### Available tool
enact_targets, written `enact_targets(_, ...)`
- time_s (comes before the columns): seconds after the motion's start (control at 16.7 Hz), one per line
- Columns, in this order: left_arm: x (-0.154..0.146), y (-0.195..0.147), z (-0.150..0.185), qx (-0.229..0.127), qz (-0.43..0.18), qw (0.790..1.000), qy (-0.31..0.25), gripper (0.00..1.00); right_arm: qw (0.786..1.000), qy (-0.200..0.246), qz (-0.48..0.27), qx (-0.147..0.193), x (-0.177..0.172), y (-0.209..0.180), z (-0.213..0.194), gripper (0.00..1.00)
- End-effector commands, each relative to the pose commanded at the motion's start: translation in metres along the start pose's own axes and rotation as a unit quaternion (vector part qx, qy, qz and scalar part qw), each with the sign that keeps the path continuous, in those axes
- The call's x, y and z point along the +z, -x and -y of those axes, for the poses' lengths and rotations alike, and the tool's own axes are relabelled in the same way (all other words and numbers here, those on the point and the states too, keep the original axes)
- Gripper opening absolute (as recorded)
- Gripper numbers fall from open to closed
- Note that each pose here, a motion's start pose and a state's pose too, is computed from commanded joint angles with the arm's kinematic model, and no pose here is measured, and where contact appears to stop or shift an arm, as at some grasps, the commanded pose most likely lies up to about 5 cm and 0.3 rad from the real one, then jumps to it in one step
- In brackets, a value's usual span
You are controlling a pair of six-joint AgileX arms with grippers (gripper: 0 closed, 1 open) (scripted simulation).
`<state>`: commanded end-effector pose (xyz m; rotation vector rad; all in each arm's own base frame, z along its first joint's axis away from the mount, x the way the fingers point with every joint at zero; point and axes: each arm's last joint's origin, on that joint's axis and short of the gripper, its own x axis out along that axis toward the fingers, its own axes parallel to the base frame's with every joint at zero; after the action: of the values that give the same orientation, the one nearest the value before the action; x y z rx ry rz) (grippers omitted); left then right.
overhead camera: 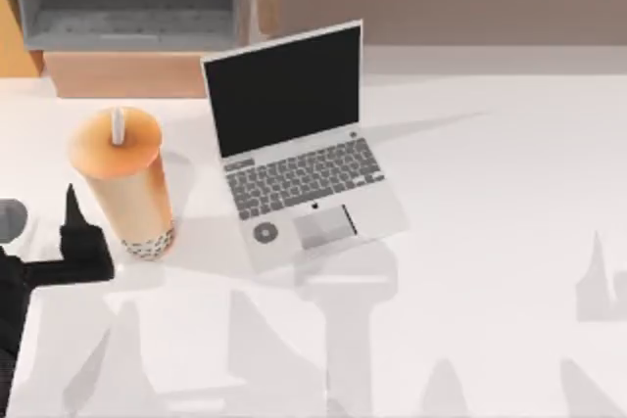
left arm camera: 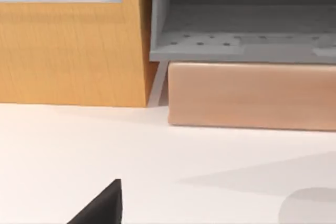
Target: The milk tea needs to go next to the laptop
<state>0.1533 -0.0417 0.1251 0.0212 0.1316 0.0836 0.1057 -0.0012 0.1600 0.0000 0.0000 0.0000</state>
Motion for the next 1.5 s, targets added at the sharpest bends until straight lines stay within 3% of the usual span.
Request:
enact_targets(0.54,-0.029,0.015,0.05,-0.044,0.006,0.999,0.003,1.0,1.0,0.0,0.0,0.0,0.0,0.0,0.0,1.0)
enact_targets(1.08,-0.028,0.018,0.056,-0.055,0.016,0.998,0.013,1.0,1.0,0.0,0.0,0.0,0.0,0.0,0.0,1.0)
enact_targets(1.5,-0.025,-0.048,0.066,-0.056,0.018,0.998,0.014,1.0,1.0,0.0,0.0,0.0,0.0,0.0,0.0,1.0)
